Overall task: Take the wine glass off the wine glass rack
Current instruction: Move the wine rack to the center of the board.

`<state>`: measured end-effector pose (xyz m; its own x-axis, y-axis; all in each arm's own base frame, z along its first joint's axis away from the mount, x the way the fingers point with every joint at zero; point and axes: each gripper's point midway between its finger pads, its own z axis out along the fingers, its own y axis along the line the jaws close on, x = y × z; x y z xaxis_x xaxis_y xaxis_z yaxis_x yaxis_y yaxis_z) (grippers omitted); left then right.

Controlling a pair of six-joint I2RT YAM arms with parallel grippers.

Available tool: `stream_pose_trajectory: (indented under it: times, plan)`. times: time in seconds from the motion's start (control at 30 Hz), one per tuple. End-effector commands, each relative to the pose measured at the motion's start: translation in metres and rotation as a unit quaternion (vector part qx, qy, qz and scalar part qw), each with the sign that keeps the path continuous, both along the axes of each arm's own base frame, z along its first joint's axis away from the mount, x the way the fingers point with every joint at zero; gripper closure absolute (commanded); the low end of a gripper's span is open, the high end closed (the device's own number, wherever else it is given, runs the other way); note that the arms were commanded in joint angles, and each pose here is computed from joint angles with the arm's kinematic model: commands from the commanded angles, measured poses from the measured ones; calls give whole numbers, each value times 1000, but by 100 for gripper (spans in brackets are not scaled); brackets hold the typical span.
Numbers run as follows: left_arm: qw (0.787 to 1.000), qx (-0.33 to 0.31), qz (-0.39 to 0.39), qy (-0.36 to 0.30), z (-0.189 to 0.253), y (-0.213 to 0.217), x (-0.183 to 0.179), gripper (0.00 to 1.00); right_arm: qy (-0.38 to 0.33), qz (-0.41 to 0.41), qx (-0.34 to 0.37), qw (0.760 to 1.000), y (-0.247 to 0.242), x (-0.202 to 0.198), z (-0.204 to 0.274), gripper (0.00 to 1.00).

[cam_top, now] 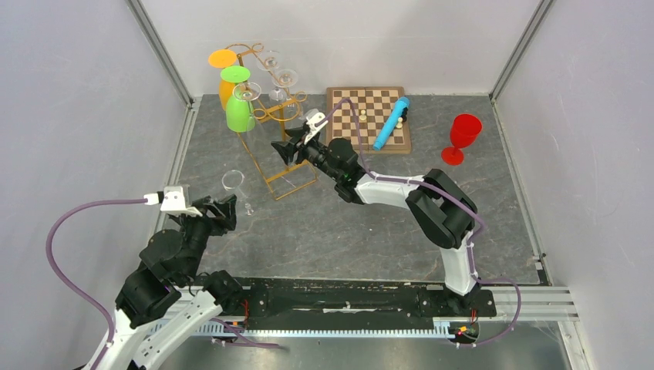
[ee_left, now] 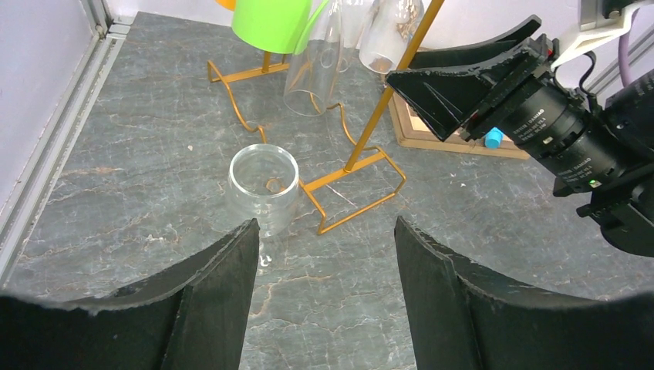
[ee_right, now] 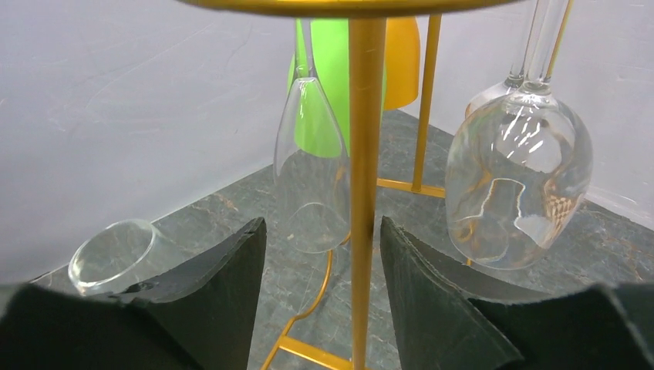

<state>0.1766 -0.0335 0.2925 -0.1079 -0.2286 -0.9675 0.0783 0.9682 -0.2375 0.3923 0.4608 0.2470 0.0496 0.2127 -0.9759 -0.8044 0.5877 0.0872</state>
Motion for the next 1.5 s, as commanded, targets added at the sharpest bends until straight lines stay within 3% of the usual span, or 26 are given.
stream_pose_trajectory:
  times: [0.0,0.2,0.43,0.63,0.73,1.47]
  plan:
    - [999,-37,19,-12,7,4,1,29,-29,-16,28,999,8,10,27,42]
    - [999,-37,19,-12,8,4,1,29,-26,-25,26,999,14,19,24,52]
    - [999,-38,17,-13,7,3,1,29,-21,-35,21,999,17,25,19,80]
    - [999,-37,16,-12,7,2,2,29,-25,-38,13,999,19,28,19,90]
    - [999,-36,16,-12,7,2,2,29,-24,-38,12,999,20,29,19,99]
    - [999,-39,21,-14,7,5,0,29,-39,-13,2,999,-30,-27,25,100]
